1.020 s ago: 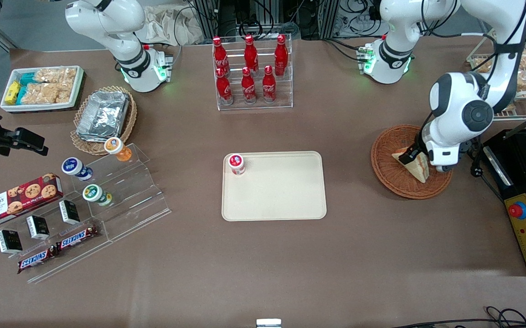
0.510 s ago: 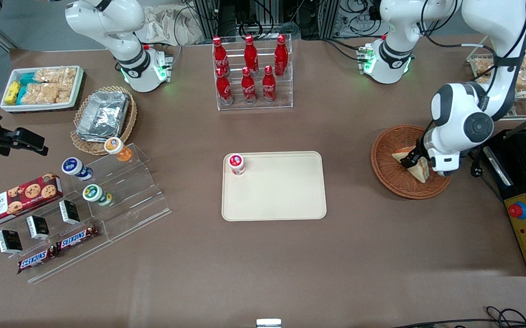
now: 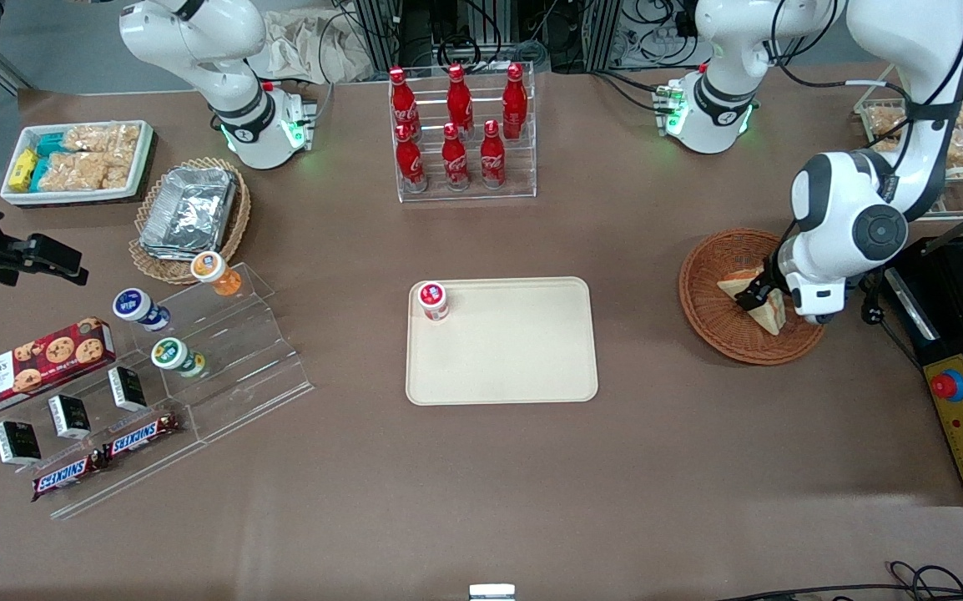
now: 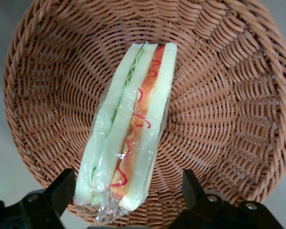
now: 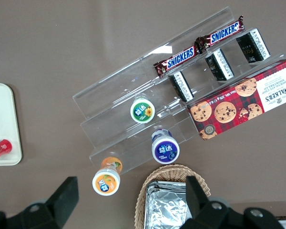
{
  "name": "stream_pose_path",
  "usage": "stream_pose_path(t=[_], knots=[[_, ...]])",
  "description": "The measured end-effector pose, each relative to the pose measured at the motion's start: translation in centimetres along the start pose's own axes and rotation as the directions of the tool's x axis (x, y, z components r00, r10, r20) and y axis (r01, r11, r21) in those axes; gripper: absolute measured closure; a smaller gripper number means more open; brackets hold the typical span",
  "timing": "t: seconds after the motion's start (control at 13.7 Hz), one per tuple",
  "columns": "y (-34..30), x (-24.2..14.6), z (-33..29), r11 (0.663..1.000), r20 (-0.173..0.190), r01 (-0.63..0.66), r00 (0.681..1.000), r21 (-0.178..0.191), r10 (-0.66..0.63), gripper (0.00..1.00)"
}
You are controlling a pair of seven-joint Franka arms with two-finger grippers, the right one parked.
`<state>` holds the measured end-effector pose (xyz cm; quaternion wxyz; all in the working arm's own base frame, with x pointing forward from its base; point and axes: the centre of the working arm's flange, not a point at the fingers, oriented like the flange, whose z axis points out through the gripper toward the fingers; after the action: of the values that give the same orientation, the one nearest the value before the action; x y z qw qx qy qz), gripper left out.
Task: Place sandwich from basket to tray
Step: 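Close the left gripper on the wrapped sandwich in the basket, then lift the sandwich out of the basket and carry it toward the tray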
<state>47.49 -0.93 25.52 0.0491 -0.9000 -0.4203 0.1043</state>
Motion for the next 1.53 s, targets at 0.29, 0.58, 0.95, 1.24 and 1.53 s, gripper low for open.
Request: stream_pose_path(t=[0.29,0.58,0.95,1.24,1.53], knots=[[0.3,0.4,1.9,1.0,0.008,0.004,1.0,0.002,-0.004,0.0],[-0.4,1.6,2.5,1.0,-0.001,0.016,1.0,0.011,-0.016,0.26],[-0.8,2.5,1.8,1.0,-0.019,0.025,1.0,0.004,-0.025,0.66],[-0.5,2.8,-1.6,0.999,-0.051,-0.007,0.999,0.039,0.009,0.67],[1.0,2.7,-9.1,0.994,-0.04,-0.074,0.996,0.082,0.077,0.67]])
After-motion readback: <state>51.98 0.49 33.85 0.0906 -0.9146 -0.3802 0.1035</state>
